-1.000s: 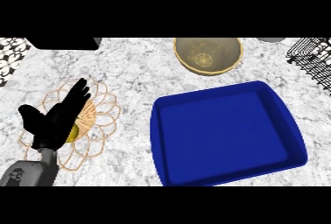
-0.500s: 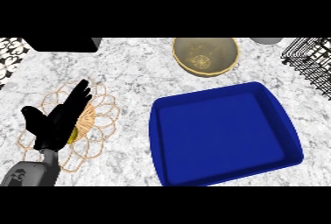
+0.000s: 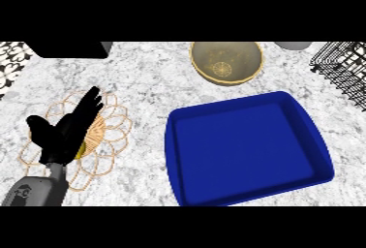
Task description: Pick the eggplant from the tray and place it in the tiered basket
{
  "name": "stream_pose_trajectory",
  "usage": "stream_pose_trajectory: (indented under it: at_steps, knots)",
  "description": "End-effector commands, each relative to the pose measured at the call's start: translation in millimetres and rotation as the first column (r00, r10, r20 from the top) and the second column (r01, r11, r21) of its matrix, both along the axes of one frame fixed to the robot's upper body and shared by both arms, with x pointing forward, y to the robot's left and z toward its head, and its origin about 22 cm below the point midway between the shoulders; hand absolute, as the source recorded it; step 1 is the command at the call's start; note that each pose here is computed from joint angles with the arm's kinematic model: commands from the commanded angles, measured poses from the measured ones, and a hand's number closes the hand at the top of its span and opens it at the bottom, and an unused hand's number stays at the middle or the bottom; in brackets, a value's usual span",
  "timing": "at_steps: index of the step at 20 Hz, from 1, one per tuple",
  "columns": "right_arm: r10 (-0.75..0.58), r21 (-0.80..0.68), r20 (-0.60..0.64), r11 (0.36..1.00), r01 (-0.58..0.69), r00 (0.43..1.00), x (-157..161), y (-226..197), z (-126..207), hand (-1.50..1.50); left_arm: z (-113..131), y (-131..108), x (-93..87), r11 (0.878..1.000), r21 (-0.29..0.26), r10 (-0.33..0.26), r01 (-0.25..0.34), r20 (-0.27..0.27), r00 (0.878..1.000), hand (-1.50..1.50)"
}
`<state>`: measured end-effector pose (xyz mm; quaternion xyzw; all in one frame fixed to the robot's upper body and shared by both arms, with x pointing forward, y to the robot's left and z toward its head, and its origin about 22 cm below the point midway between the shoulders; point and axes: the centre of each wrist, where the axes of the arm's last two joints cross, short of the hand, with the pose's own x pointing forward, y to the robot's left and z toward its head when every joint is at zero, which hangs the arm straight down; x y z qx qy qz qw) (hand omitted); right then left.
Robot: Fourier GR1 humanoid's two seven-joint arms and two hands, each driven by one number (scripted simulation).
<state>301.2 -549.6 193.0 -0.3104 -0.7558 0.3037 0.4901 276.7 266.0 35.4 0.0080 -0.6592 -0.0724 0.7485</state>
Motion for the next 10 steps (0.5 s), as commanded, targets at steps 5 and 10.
stream_pose_trajectory:
  at_steps: [5, 10]
  knots:
    - [0.107, 0.099, 0.023, 0.989, -0.108, 0.994, 55.4, 55.2, -5.2, -1.50, 4.2, 4.1, 2.7, 1.000, 0.008, -0.018, 0.018, 0.011, 1.000, 0.00]
    - [0.112, 0.270, -0.017, 0.957, -0.103, 0.994, 49.3, 44.7, -16.4, -1.50, 6.0, 9.3, 4.5, 1.000, 0.013, 0.002, -0.002, 0.002, 1.000, 0.00]
